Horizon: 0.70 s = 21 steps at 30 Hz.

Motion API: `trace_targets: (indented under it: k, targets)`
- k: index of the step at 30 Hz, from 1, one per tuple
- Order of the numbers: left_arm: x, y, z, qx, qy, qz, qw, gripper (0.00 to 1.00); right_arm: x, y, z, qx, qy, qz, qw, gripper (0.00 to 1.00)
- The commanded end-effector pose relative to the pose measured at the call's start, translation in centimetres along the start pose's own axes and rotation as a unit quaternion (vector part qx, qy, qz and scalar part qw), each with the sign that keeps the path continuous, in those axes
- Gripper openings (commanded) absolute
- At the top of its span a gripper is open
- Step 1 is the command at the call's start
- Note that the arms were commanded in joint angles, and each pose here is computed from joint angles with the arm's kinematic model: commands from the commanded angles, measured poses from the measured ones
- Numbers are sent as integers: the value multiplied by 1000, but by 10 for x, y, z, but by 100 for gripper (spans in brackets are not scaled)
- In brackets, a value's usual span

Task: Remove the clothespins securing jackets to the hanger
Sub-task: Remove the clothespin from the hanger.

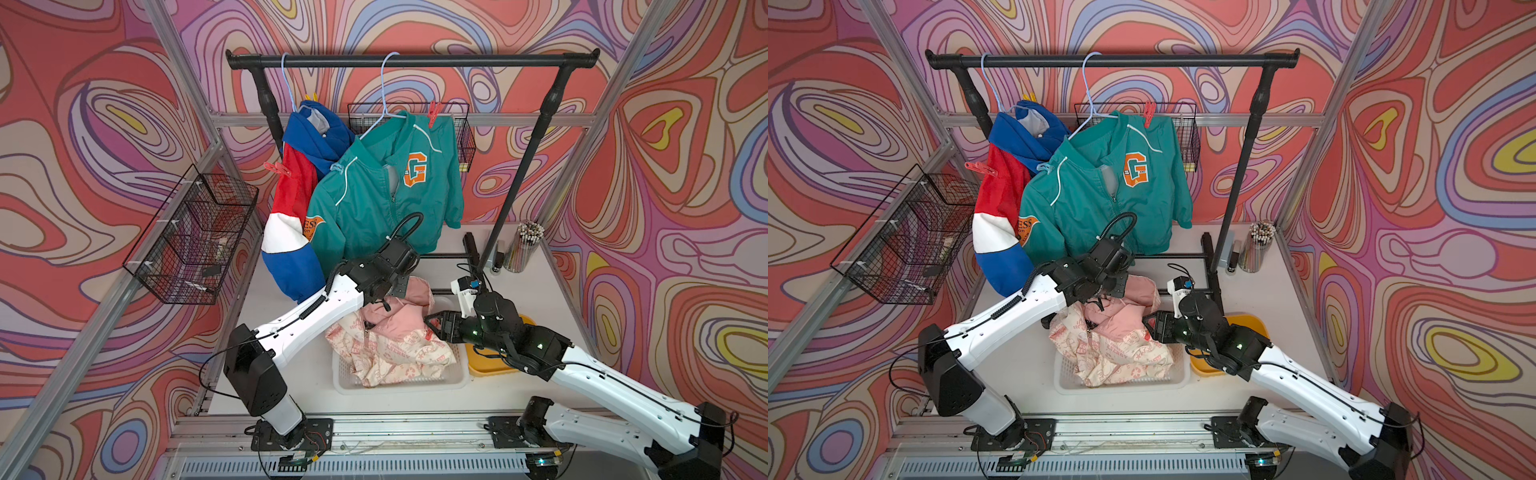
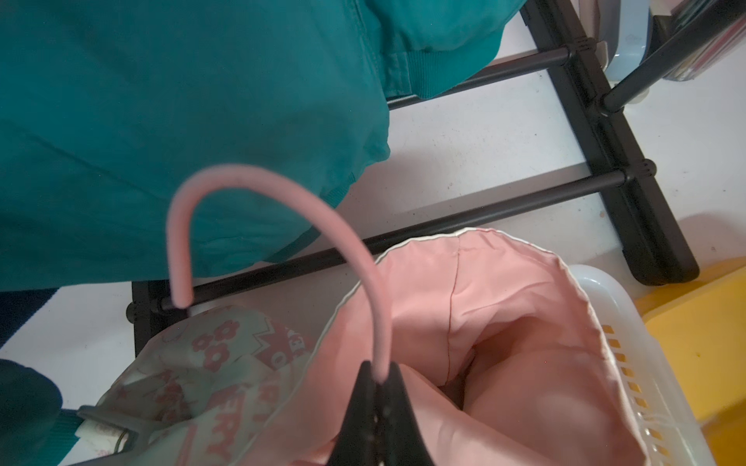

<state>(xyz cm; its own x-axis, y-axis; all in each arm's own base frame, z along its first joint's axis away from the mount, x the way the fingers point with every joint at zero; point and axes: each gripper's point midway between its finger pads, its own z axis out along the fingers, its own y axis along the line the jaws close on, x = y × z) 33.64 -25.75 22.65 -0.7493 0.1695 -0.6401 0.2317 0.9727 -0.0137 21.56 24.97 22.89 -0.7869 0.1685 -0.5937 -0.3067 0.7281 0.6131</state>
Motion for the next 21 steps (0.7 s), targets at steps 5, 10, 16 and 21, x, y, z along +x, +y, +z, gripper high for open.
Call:
trace_targets:
  k: [5, 10, 16, 21]
  targets:
    - [2, -7, 7, 14, 3, -16, 1000, 0, -4, -3, 2, -1, -9, 6, 1000, 43]
    - [2, -7, 8, 15, 3, -16, 1000, 0, -3, -1, 3, -9, -4, 10, 1000, 37]
    - [3, -8, 10, 17, 4, -17, 1000, 0, -1, -1, 4, -10, -2, 14, 1000, 30]
    - [4, -8, 10, 16, 3, -18, 1000, 0, 1, -4, 5, -6, 1, 15, 1000, 23]
